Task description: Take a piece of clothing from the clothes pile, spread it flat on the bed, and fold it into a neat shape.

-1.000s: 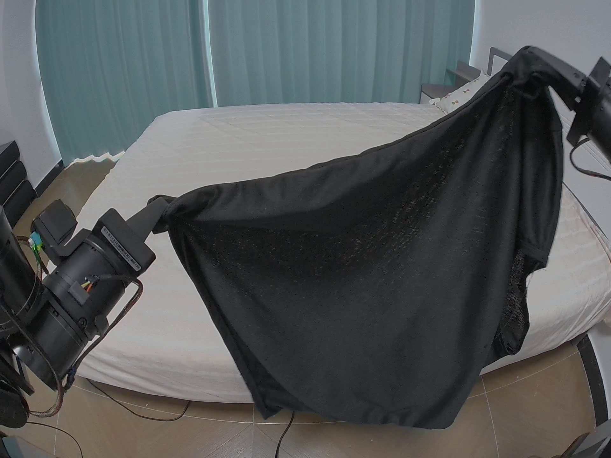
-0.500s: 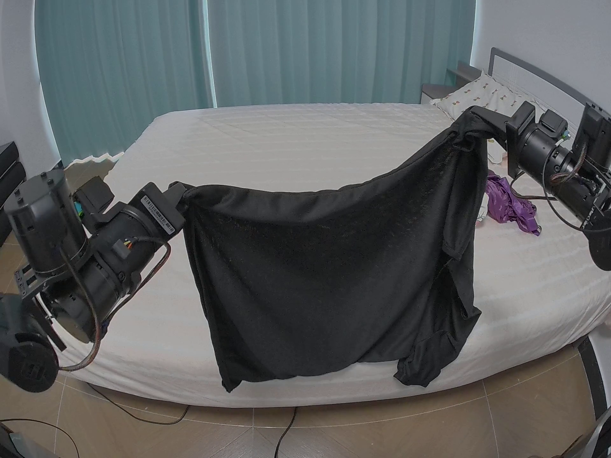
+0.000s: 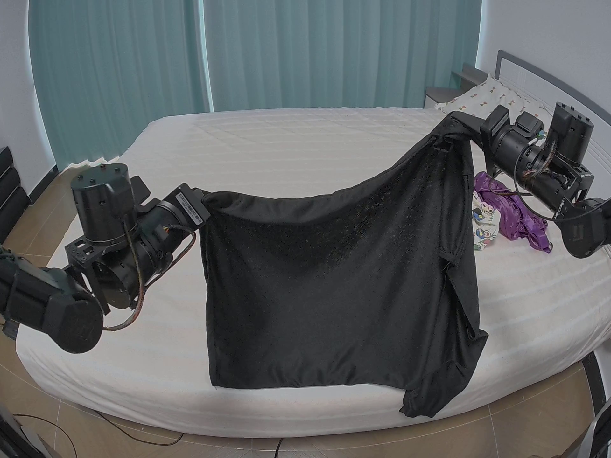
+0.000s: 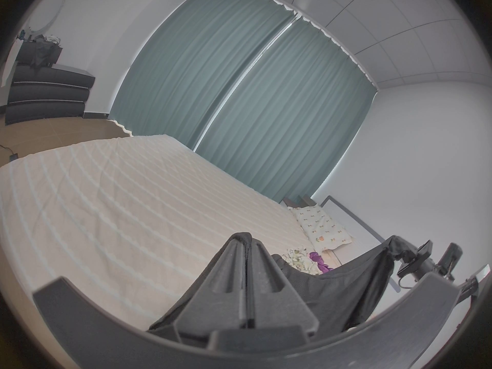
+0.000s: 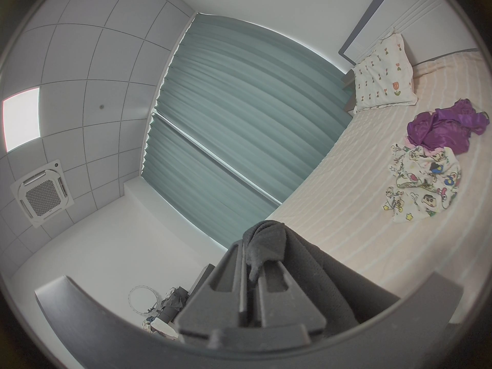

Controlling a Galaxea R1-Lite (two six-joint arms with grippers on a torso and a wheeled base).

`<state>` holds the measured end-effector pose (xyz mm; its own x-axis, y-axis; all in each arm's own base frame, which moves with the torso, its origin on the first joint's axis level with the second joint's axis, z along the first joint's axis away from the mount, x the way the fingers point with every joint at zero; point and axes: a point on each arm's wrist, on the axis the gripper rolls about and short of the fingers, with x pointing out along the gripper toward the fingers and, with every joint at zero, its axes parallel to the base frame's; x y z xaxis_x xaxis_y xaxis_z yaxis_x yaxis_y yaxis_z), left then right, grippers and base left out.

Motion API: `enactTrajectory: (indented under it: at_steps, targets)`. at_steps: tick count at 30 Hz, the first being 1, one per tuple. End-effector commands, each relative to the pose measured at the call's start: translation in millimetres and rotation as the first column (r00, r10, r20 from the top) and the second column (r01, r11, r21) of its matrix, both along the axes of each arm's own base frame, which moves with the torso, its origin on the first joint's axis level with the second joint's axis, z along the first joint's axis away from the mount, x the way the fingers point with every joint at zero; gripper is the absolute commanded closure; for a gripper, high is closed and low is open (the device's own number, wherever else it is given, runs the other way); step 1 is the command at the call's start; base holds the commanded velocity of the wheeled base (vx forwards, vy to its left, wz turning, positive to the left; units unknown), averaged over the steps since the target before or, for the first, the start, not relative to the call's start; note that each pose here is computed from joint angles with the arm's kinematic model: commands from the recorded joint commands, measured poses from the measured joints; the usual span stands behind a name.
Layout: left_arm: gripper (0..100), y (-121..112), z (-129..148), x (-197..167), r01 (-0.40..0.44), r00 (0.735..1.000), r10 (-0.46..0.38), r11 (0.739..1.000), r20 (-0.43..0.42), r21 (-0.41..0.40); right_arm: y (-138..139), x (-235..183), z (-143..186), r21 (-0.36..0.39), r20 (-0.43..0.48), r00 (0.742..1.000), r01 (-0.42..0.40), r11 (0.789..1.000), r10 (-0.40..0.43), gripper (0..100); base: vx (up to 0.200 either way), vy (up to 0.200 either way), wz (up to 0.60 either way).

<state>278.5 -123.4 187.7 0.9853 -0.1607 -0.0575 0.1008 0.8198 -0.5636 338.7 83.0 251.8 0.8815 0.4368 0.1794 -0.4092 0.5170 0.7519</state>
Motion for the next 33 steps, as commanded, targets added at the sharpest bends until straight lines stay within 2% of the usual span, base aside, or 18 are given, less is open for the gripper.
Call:
enactTrajectory:
  at_steps: [1,6,9,14,15,16,17,21,23,24,26,27,30,33]
  targets:
    - [100,-6,-34,32,-0.009,0.996,0.012,0.999,-0.087,0.038,6,23,-19,-0.019,-0.037,0.999,-0.004,1.0,0.003,100,0.2,0.0,0.0]
    - [100,-12,-57,49,0.009,0.987,0.001,0.998,-0.16,0.062,9,40,-41,-0.06,-0.075,0.997,0.001,0.998,-0.006,100,0.2,0.0,0.0]
    - [100,-12,-76,72,-0.012,0.976,0.03,0.996,-0.217,0.083,10,54,-60,-0.071,-0.114,0.993,0.005,0.997,-0.013,100,0.0,0.0,0.0]
    - [100,-12,-101,91,-0.026,0.963,0.047,0.996,-0.266,0.083,12,69,-83,-0.081,-0.16,0.987,0.003,0.997,-0.016,100,0.0,0.0,0.0]
    - [100,-13,-106,95,-0.023,0.961,0.045,0.996,-0.272,0.082,13,73,-90,-0.085,-0.175,0.984,0.003,0.996,-0.018,0,0.0,0.0,0.0]
    - [100,-13,-109,100,-0.026,0.961,0.045,0.997,-0.274,0.075,14,77,-97,-0.087,-0.191,0.981,0.005,0.996,-0.021,0,0.0,0.0,0.0]
    - [0,-14,-112,104,-0.029,0.96,0.047,0.997,-0.276,0.07,15,80,-102,-0.089,-0.202,0.979,0.005,0.996,-0.023,0,0.0,0.0,0.0]
    - [0,-15,-130,127,-0.063,0.956,0.072,0.997,-0.283,0.04,16,101,-135,-0.106,-0.256,0.964,0.042,0.993,-0.068,0,0.0,0.0,0.0]
    - [0,-9,-136,136,-0.086,0.953,0.095,0.995,-0.289,0.044,11,115,-150,-0.125,-0.283,0.947,0.123,0.985,-0.154,0,0.0,0.0,0.0]
    - [0,-9,-136,136,-0.086,0.953,0.095,0.995,-0.289,0.044,11,115,-150,-0.125,-0.283,0.947,0.123,0.985,-0.154,0,0.0,0.0,0.0]
    - [0,2,-135,143,-0.113,0.948,0.121,0.993,-0.293,0.046,2,128,-165,-0.159,-0.332,0.908,0.214,0.964,-0.256,0,0.0,0.0,0.0]
    - [0,3,-136,143,-0.116,0.947,0.125,0.992,-0.296,0.047,0,129,-166,-0.162,-0.337,0.904,0.222,0.962,-0.265,0,0.0,0.0,0.0]
    - [0,19,-140,150,-0.151,0.932,0.163,0.987,-0.325,0.063,-15,131,-172,-0.188,-0.377,0.87,0.265,0.946,-0.319,0,0.0,0.0,0.0]
    - [0,32,-139,154,-0.182,0.922,0.193,0.981,-0.335,0.064,-25,126,-175,-0.198,-0.4,0.853,0.276,0.941,-0.334,0,0.0,0.0,0.0]
